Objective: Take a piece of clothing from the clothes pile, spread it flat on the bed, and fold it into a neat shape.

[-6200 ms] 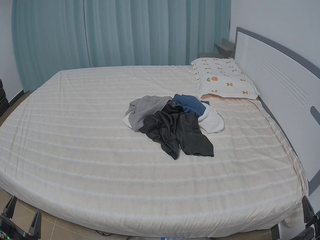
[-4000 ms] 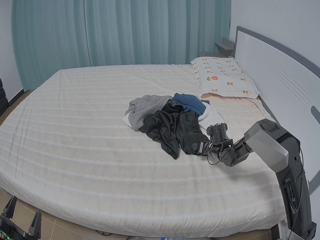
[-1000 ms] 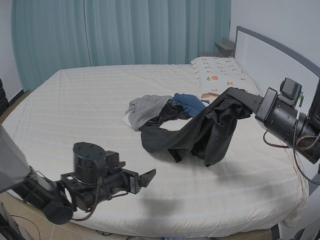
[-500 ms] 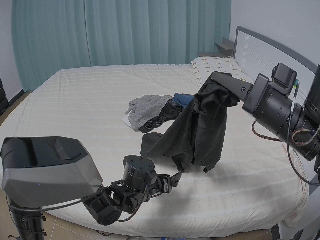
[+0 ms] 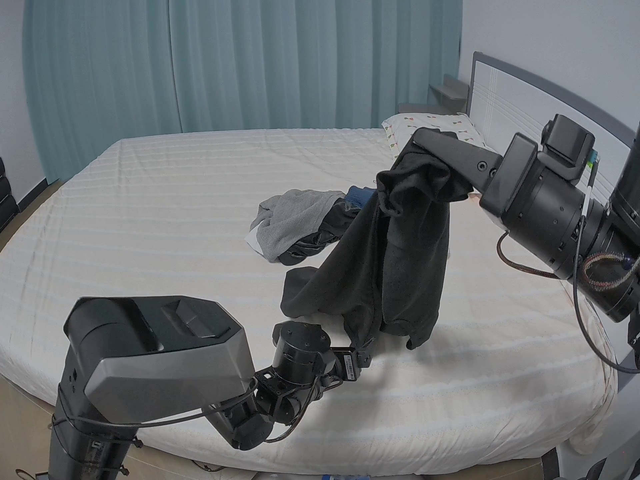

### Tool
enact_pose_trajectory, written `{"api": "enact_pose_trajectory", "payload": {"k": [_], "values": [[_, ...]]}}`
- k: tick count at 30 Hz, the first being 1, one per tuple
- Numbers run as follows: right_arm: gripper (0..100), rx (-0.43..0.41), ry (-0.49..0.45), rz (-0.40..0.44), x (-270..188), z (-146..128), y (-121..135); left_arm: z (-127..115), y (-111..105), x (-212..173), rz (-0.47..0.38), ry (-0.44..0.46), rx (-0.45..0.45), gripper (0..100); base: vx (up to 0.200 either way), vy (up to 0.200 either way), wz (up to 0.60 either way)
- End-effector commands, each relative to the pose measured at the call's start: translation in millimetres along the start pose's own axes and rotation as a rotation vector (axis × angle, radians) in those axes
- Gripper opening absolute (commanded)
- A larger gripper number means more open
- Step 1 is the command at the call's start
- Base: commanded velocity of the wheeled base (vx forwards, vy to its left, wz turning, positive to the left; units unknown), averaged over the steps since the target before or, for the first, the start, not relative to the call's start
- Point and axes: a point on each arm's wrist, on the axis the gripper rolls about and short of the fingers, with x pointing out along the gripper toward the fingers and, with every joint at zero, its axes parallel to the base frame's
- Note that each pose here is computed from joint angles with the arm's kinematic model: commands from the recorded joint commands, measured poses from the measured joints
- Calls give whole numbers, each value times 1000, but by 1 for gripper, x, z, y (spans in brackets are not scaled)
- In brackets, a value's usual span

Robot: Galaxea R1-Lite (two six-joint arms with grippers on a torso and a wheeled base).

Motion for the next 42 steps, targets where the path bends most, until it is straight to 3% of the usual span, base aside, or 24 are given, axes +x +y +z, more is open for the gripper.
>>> {"api": "enact_pose_trajectory", "payload": {"k": [1, 11, 28, 32, 42], "values": [[0, 1, -21, 12, -1, 3, 1, -14, 10, 11, 1, -6, -6, 100, 0, 0, 0], [0, 15, -39, 49, -10, 10, 11, -29, 25, 22, -2, -39, -19, 100, 0, 0, 0], [0, 30, 48, 58, 4, -17, 14, -55, 0, 14, -103, -30, 6, 100, 0, 0, 0], [0, 31, 22, 60, 7, -11, 13, -60, 8, 0, -82, 15, 18, 100, 0, 0, 0], [0, 44, -24, 111, -2, 2, 26, -56, 15, 26, -66, -64, -13, 100, 0, 0, 0]]}}
